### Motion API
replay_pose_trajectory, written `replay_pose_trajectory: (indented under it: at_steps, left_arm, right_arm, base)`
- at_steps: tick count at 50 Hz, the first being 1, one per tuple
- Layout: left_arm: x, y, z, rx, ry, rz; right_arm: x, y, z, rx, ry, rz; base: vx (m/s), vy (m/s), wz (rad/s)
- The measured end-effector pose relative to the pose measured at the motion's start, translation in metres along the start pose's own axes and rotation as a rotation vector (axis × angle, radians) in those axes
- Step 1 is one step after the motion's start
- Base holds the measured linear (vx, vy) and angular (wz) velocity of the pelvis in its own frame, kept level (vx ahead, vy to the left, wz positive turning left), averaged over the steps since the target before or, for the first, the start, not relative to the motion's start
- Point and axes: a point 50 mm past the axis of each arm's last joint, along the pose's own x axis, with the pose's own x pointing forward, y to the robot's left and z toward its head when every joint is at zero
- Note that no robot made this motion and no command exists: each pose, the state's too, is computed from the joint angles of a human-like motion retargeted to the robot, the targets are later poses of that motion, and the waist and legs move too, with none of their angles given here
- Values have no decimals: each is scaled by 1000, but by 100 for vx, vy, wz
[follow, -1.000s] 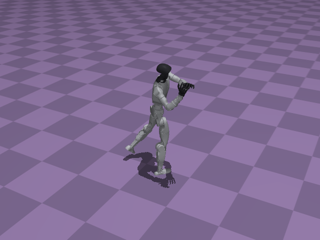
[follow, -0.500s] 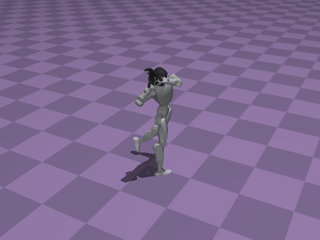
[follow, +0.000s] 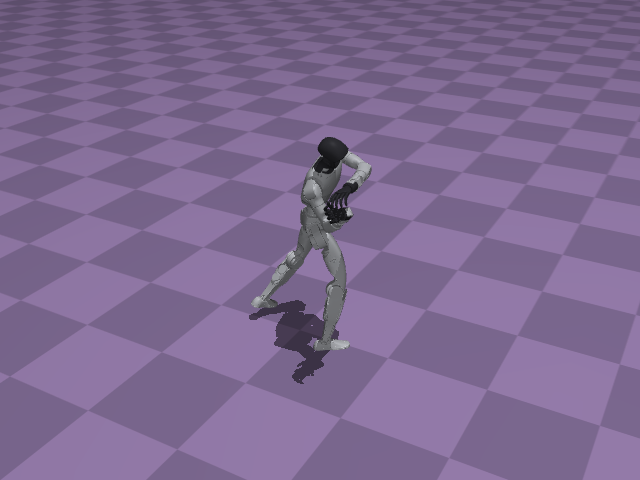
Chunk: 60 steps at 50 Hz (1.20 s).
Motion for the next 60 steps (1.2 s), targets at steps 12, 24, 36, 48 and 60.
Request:
replay_pose_trajectory:
  at_steps: [12,24,36,48,60]
  left_arm:
    - [-204,-174,-132,-608,1383,-131]
    - [-428,-54,-198,-552,1932,272]
    - [-384,-64,-114,-914,1337,176]
    - [-353,-66,-110,-789,1238,373]
    - [-359,-95,-94,-767,1311,420]
  right_arm:
    - [-183,93,-81,456,1424,498]
    - [-280,169,35,281,1283,1545]
    - [-352,89,70,389,1470,1699]
    - [-321,97,60,457,1345,1559]
    - [-310,90,45,330,1038,1581]
  base:
    - [-7,16,461]
    - [24,9,249]
    - [20,5,127]
    - [-1,-7,-16]
    - [-14,10,-129]
